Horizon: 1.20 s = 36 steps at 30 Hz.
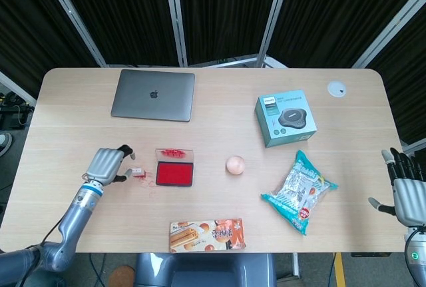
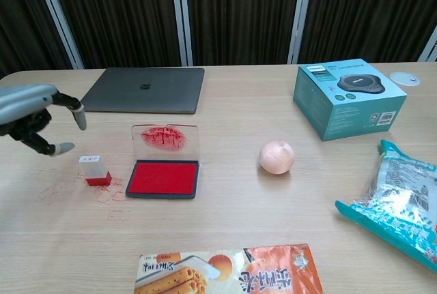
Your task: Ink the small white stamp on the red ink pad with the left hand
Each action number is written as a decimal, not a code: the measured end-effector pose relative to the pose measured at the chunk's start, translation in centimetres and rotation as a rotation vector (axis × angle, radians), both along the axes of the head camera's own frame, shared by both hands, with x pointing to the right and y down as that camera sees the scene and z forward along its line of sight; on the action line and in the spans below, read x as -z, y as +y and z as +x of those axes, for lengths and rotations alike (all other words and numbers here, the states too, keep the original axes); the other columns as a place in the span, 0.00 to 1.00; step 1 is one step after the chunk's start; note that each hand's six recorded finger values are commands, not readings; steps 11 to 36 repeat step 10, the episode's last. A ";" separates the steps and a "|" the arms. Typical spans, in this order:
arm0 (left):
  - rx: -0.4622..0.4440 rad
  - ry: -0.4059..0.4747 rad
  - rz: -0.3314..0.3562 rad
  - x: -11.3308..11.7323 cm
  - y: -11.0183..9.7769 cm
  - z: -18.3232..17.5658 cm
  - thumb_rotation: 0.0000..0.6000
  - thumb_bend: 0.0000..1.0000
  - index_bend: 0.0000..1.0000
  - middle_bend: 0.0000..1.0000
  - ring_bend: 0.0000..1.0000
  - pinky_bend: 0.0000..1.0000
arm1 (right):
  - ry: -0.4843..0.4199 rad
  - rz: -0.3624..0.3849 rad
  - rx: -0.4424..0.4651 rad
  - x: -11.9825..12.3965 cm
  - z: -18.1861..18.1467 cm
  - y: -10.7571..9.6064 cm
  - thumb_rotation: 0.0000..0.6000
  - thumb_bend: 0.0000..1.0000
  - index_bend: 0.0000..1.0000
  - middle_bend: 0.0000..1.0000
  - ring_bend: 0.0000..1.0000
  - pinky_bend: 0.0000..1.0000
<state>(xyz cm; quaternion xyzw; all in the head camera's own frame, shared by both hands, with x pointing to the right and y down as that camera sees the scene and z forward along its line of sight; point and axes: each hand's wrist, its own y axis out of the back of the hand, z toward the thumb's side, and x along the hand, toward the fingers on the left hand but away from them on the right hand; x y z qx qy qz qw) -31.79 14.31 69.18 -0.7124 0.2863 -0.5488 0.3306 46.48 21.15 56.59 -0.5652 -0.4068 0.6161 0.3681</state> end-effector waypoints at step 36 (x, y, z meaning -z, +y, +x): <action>0.133 -0.045 0.229 9.6 2.5 -8.1 1.00 0.00 0.00 0.00 0.00 0.00 | -0.041 0.014 0.020 0.8 -0.9 0.0 1.00 0.00 0.00 0.00 0.00 0.00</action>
